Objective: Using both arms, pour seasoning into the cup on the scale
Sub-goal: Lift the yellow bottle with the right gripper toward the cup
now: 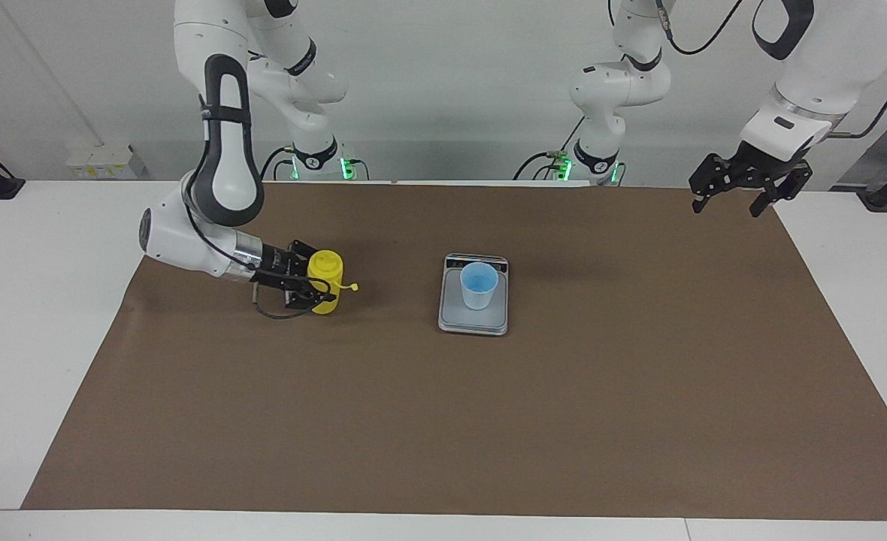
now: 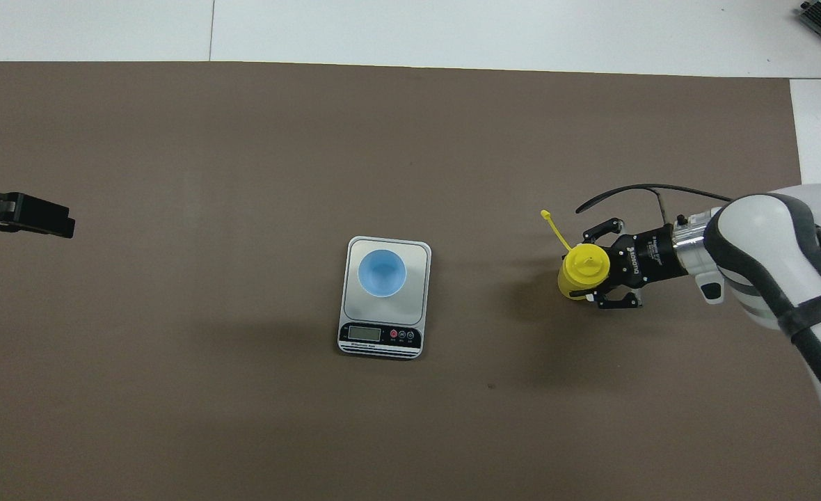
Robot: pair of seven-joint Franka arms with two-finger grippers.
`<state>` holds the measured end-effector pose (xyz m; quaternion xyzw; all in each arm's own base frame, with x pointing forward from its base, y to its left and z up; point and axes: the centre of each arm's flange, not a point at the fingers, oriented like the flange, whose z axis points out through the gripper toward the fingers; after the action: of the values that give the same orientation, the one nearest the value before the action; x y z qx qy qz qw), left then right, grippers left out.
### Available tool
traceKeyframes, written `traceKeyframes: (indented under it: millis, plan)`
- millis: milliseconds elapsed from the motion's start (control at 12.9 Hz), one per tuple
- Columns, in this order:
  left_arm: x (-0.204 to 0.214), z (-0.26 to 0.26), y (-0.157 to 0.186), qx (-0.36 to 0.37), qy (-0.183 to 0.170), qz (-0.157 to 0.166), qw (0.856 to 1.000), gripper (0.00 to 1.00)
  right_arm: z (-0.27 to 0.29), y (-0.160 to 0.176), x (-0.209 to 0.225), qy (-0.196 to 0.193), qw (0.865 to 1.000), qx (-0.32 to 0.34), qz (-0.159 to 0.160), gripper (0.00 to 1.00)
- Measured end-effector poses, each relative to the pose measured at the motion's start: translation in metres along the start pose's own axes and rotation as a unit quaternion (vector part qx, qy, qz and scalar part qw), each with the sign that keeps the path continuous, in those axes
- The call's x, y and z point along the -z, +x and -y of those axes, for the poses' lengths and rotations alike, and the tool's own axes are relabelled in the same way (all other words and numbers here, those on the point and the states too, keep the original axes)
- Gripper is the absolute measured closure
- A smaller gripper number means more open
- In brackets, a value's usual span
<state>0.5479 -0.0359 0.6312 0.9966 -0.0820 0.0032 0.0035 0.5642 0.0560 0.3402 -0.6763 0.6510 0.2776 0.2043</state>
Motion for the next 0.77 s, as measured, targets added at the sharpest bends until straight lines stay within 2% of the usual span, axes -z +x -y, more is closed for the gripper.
traceKeyframes:
  millis: [155,310,465,620,775]
  plan:
    - [0.000,0.002,0.000,0.000,0.000,0.000,1.000,0.00,0.009,-0.056,-0.013,0.033,0.997,0.001,-0.069,0.40]
    - [0.000,0.003,0.000,0.000,0.000,0.000,1.000,0.00,0.016,-0.111,-0.029,0.068,0.989,0.011,-0.129,0.48]
    - [0.000,0.003,0.000,0.000,0.000,0.000,1.000,0.00,0.016,-0.148,-0.044,0.087,0.979,0.049,-0.179,0.48]
    - [0.000,0.003,0.000,0.000,0.000,0.000,1.000,0.00,0.019,-0.169,-0.055,0.104,0.962,0.096,-0.233,0.48]
    - [0.000,0.003,0.000,0.000,0.000,0.000,1.000,0.00,0.017,-0.187,-0.069,0.109,0.934,0.155,-0.301,0.48]
